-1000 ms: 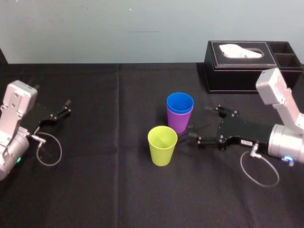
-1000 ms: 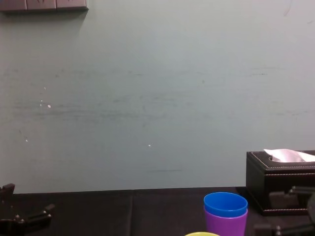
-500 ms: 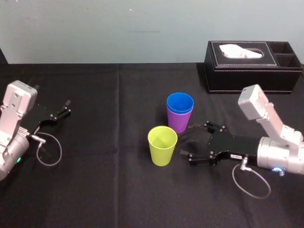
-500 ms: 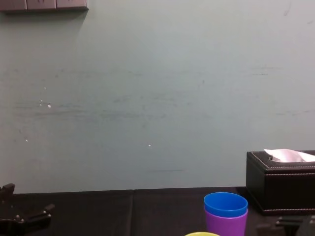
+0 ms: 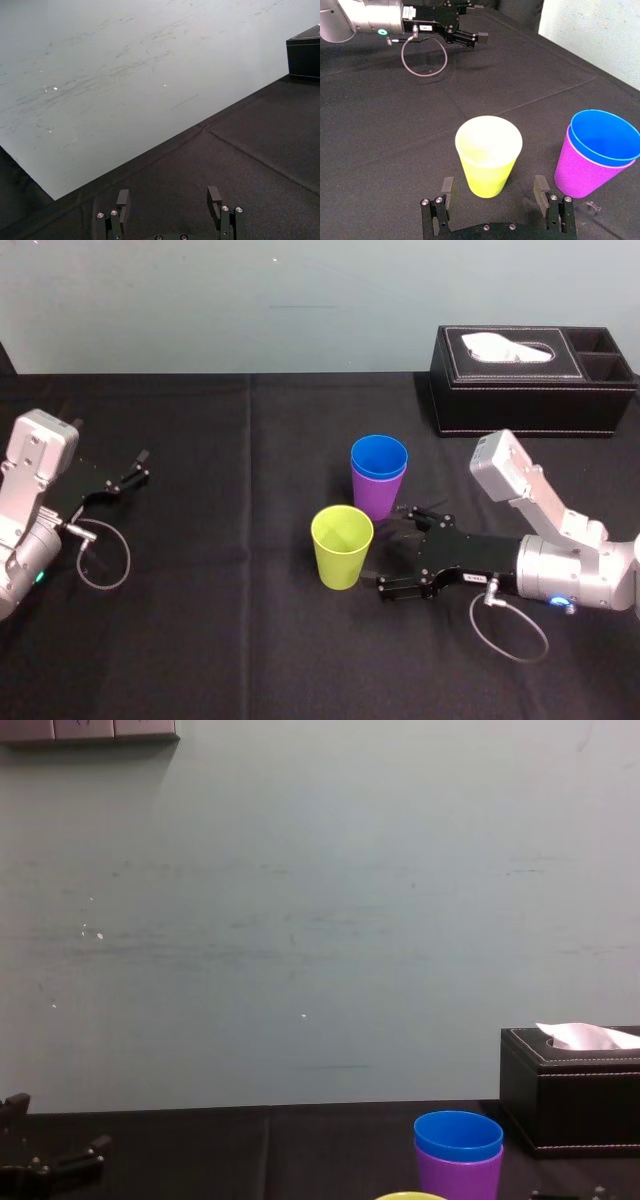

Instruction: Stack the three plastic cups sequentially using one hand.

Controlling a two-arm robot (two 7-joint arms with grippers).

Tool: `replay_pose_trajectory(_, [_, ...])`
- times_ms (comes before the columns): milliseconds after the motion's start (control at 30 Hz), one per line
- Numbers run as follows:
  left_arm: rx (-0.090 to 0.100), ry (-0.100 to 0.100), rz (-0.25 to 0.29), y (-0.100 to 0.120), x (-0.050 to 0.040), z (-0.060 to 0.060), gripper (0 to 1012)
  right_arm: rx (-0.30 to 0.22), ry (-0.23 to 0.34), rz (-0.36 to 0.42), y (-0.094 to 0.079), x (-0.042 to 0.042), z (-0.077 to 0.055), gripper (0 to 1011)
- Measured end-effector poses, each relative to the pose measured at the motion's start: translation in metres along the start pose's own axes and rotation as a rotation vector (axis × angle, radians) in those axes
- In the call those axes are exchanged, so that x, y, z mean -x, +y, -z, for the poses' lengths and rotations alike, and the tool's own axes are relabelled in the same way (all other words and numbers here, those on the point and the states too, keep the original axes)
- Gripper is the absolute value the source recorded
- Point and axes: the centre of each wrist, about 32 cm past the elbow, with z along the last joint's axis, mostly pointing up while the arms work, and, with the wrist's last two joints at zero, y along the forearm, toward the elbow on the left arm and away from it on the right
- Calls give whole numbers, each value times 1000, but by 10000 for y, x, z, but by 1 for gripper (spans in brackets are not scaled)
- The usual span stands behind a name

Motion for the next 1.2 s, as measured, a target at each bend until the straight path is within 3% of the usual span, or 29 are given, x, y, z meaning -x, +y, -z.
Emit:
replay_pose_trajectory(833, [0,0,0,0,0,0,1011,3,-23,-50,398,-69,-54,1003])
replay_pose_trajectory(1200, [0,0,0,0,0,0,1011,-2,-25,-52,435,-79,-62,1003])
